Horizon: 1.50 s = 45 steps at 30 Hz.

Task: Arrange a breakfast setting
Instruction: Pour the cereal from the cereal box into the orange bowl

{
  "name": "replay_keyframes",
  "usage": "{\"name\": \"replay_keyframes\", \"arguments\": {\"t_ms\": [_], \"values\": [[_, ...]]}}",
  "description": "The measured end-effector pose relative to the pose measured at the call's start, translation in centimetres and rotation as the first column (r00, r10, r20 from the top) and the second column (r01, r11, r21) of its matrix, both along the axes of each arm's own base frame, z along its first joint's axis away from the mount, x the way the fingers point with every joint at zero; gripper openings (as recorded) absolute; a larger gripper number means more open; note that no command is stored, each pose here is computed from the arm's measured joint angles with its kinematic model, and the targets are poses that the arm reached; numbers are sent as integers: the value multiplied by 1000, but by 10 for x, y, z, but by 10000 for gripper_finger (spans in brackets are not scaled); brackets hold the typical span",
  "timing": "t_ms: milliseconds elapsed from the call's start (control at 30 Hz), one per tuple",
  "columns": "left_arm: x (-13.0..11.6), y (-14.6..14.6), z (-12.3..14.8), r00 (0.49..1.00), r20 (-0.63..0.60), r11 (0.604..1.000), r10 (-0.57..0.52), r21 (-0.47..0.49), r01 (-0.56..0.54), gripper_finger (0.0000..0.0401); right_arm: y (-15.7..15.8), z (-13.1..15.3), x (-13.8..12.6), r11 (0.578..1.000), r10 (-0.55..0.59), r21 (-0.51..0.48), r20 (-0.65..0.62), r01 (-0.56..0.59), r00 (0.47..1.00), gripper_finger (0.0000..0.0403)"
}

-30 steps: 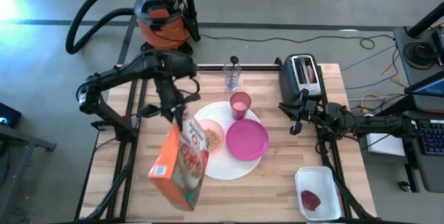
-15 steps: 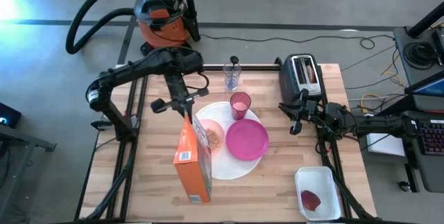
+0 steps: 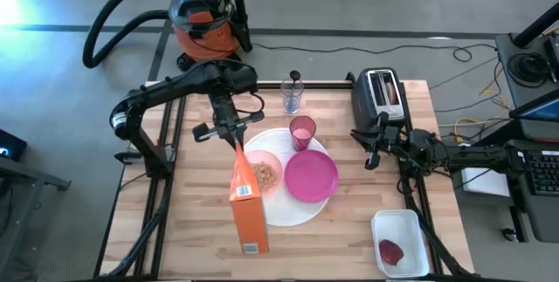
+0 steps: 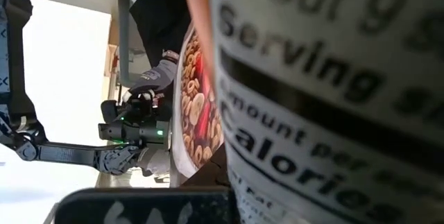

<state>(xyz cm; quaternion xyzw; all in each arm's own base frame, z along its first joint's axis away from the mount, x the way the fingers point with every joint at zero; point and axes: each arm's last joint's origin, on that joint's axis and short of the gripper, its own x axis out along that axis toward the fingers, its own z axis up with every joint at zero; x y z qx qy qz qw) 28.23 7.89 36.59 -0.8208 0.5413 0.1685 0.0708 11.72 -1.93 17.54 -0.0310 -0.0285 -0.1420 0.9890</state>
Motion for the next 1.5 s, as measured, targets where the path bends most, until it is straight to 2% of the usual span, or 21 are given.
{"name": "replay_keyframes", "arguments": {"t_ms": [200,567,700,900,1033,1133,1200,1300,1500], "values": [[3,4,-7,999,-48,1000,16,7,-16,0,0,0,0,1000,0,0,1,0,1000,43],[7,6,-13,998,-61,1000,15,2,-15,0,0,-2,2,1000,-1,-2,-19,1,1000,43],[8,6,-14,1000,-8,1000,-9,27,9,0,0,-2,2,1000,-1,-1,-25,1,1000,43],[5,-4,-9,993,79,990,-84,120,74,0,0,-3,2,1000,-1,-2,-30,1,1000,43],[-2,-16,-1,981,123,967,-148,225,117,0,0,-4,2,999,-3,-50,-55,0,998,43],[-9,-28,7,965,146,926,-217,345,156,0,0,-4,2,997,-6,-78,-63,1,998,43],[-18,-39,14,952,143,871,-272,456,180,0,0,-4,2,997,-6,-78,-62,1,998,43],[-32,-58,24,936,111,768,-334,608,202,0,0,-4,2,997,-6,-74,-60,1,998,43],[-64,-90,45,931,76,623,-357,762,177,0,0,-4,2,997,-6,-76,-58,1,998,43]]}}
